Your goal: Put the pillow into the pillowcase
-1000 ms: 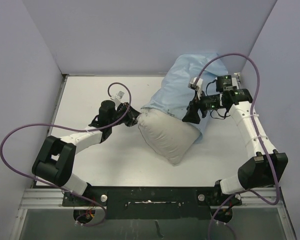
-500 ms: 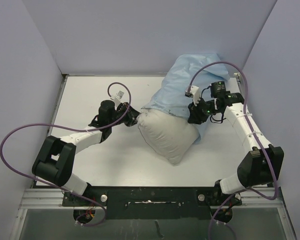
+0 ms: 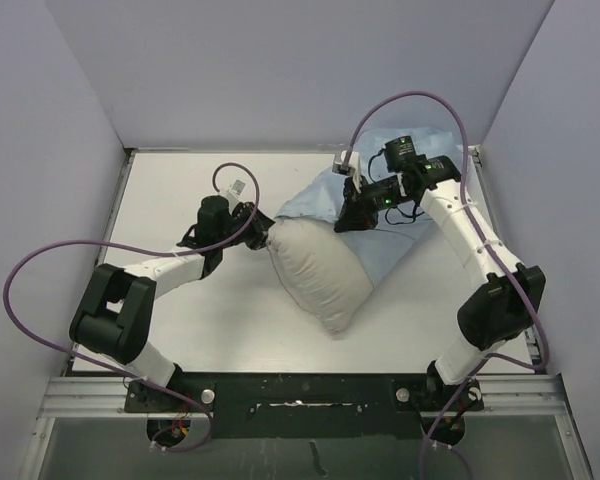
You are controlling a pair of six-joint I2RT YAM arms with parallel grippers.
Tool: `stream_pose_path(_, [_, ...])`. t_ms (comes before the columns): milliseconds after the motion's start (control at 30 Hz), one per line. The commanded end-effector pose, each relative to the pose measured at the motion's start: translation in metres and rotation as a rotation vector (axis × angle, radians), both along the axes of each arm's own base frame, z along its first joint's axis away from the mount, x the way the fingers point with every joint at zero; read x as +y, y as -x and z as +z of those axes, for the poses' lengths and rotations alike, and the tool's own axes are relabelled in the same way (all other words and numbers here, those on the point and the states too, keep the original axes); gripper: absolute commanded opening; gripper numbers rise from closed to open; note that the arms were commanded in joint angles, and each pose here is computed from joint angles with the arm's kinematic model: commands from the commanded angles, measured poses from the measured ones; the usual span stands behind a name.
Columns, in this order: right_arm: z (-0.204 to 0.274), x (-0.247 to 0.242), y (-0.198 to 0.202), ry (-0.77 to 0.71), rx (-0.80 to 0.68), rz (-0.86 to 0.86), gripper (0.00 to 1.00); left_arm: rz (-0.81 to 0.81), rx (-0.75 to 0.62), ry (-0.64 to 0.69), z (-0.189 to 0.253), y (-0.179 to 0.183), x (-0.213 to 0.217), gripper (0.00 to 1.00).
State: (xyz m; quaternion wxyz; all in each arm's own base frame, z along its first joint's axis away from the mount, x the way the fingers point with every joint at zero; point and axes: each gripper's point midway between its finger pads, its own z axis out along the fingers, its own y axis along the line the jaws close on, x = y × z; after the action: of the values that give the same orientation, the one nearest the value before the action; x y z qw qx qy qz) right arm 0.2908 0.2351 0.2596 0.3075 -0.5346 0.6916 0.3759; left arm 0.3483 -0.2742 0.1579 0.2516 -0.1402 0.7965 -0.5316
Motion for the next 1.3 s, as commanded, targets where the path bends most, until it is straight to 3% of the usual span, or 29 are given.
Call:
stream_pose_path(0, [-0.013,0.007,-0.025,-0.08,0.104,-0.088,0.02,-0.005,-0.174,-0.005,0.044,-0.018,-0.006,0.09])
stream_pose_path(133, [-0.027,-0.009,-0.028,-0.074,0.143,-0.139,0.05,0.086,-0.159,-0.141,0.04,-0.02,0.032,0.43])
stream_pose_path(267, [-0.023,-0.01,-0.023,-0.09,0.137,-0.132,0.21,0.151,-0.208,-0.314,0.054,-0.008,0.082,0.61])
stream_pose_path(433, [-0.005,-0.008,-0.01,-0.163,0.129,-0.069,0.47,0.139,-0.256,-0.498,0.064,0.03,0.117,0.65])
stream_pose_path(500, [0.004,-0.01,-0.006,-0.19,0.128,-0.054,0.55,0.12,-0.304,-0.484,0.071,0.044,0.117,0.65])
stream_pose_path(600, [0.014,-0.016,-0.004,-0.226,0.115,-0.044,0.62,0.067,-0.435,-0.359,0.089,0.062,0.098,0.65])
stream_pose_path(667, [0.016,-0.022,-0.002,-0.236,0.105,-0.041,0.65,0.022,-0.508,-0.285,0.089,0.073,0.079,0.65])
stream_pose_path(733, [0.015,-0.029,0.001,-0.226,0.085,-0.042,0.66,-0.039,-0.553,-0.292,0.079,0.088,0.055,0.65])
stream_pose_path(933, [-0.018,-0.052,0.025,-0.078,0.048,-0.055,0.69,-0.184,-0.76,-0.545,0.033,0.123,-0.018,0.77])
stream_pose_path(1033, [-0.042,-0.067,0.027,0.023,0.032,-0.119,0.69,-0.198,-0.742,-0.58,0.016,0.121,-0.037,0.79])
stream_pose_path(1267, [-0.081,-0.086,0.011,0.143,0.04,-0.288,0.67,-0.128,-0.673,-0.481,-0.001,0.109,-0.063,0.81])
